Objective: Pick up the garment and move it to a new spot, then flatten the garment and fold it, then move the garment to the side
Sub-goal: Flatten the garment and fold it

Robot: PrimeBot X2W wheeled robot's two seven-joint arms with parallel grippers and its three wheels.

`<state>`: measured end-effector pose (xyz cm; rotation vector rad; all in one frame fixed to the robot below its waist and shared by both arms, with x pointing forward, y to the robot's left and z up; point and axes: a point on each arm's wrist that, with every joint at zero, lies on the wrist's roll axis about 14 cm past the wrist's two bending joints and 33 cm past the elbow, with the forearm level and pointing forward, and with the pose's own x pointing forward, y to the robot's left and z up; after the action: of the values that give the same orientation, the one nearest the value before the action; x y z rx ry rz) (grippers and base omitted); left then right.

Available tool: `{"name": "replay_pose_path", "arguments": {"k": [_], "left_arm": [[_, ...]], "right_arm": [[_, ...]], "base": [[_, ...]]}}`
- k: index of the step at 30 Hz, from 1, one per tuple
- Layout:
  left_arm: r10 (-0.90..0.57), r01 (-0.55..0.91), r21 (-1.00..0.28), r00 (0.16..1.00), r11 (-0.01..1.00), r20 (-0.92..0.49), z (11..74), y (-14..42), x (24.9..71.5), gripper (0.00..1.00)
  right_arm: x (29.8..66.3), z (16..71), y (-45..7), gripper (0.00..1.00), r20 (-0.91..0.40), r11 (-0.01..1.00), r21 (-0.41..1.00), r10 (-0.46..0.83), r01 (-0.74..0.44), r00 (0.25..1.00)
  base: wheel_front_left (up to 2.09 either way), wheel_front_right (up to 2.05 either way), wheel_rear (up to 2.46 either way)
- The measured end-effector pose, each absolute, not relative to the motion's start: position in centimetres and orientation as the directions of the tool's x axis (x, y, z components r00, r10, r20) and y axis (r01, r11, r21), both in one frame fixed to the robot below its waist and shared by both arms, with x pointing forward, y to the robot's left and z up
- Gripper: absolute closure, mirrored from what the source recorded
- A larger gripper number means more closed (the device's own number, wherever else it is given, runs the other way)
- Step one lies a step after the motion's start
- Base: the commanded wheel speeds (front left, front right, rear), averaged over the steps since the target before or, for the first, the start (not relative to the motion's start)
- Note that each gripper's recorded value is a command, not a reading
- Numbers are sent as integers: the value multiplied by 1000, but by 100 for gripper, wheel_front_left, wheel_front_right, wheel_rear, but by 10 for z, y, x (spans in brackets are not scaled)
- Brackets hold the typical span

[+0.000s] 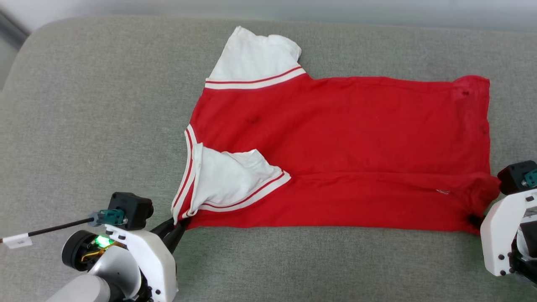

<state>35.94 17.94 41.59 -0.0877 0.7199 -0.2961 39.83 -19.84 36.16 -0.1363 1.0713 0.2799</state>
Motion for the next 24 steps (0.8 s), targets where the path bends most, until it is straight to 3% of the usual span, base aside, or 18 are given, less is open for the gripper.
{"name": "replay_pose_path", "arguments": {"k": [11,24], "left_arm": [[-322,245,-210,677,947,-662,416,174,324,100],[-389,243,-304,544,921,-743,386,151,253,100]], "right_arm": [[376,403,-236,100,-868,961,-65,79,-269,490],[293,394,-248,100,-923,986,-1,62,-164,379]], "base": [[0,0,0],[0,0,0]]}}
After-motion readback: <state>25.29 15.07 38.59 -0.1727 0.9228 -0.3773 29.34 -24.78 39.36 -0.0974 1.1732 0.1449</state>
